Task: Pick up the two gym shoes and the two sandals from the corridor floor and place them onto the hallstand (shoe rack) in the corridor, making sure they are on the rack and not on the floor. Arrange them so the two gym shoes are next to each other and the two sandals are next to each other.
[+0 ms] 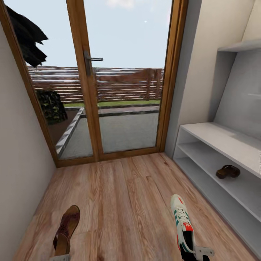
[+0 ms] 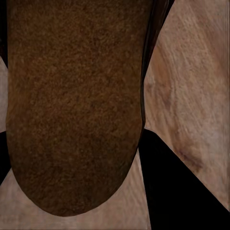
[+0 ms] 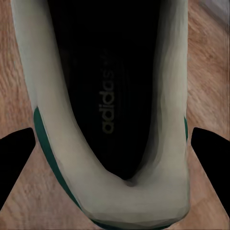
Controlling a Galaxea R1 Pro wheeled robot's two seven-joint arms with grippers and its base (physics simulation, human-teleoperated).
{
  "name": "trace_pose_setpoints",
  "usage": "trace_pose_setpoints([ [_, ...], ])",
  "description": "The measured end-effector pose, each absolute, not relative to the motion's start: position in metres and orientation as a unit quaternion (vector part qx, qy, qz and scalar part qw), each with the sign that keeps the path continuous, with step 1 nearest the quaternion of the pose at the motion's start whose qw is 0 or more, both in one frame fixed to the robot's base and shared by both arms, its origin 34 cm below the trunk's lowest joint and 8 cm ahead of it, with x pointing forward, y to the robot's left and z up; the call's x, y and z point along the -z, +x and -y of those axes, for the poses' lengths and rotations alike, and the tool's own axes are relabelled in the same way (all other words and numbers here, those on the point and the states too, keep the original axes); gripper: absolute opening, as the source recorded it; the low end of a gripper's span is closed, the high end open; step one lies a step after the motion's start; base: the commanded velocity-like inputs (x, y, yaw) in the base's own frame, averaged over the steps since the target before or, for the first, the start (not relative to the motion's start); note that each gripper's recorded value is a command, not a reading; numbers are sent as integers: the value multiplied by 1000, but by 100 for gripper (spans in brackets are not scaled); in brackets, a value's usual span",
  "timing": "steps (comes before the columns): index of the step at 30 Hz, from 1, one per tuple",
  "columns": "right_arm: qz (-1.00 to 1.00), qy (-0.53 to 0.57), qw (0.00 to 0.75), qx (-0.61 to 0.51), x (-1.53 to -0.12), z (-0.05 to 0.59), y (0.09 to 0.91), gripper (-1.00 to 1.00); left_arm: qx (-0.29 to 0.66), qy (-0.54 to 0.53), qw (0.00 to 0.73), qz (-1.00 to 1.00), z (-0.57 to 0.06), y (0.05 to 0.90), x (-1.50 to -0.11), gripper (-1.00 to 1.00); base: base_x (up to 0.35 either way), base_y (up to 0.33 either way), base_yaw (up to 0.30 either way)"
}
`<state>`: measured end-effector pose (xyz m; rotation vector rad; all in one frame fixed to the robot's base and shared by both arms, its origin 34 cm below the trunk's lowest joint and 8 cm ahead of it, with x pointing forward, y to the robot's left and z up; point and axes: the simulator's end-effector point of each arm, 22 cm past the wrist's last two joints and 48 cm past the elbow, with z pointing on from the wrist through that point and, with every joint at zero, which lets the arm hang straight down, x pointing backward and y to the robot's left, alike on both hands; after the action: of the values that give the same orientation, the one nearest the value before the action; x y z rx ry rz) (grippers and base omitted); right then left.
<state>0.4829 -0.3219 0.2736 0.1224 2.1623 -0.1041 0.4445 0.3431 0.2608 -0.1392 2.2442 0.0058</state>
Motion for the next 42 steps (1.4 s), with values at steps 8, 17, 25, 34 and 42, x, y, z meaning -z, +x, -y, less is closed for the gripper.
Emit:
trace_pose_setpoints([
  [8,-881,50,468,42,-274,322,483,-100,-2,-56,432,-900,-343,445,-261,-100,337,18,-261],
  [17,-882,50,468,42,-273,322,483,-100,-3,-56,432,-900,-344,445,-261,-100,276,195,-261],
  [25,-882,50,467,42,-273,322,483,-100,-3,-56,432,-900,-344,444,-261,-100,43,26,-261],
  [34,-882,50,467,42,-273,322,483,-100,-3,-56,432,-900,-344,444,-261,-100,4,2,-261],
  [42,-882,50,468,42,-273,322,483,-100,-3,-57,432,-900,-344,445,-261,-100,160,136,-261],
])
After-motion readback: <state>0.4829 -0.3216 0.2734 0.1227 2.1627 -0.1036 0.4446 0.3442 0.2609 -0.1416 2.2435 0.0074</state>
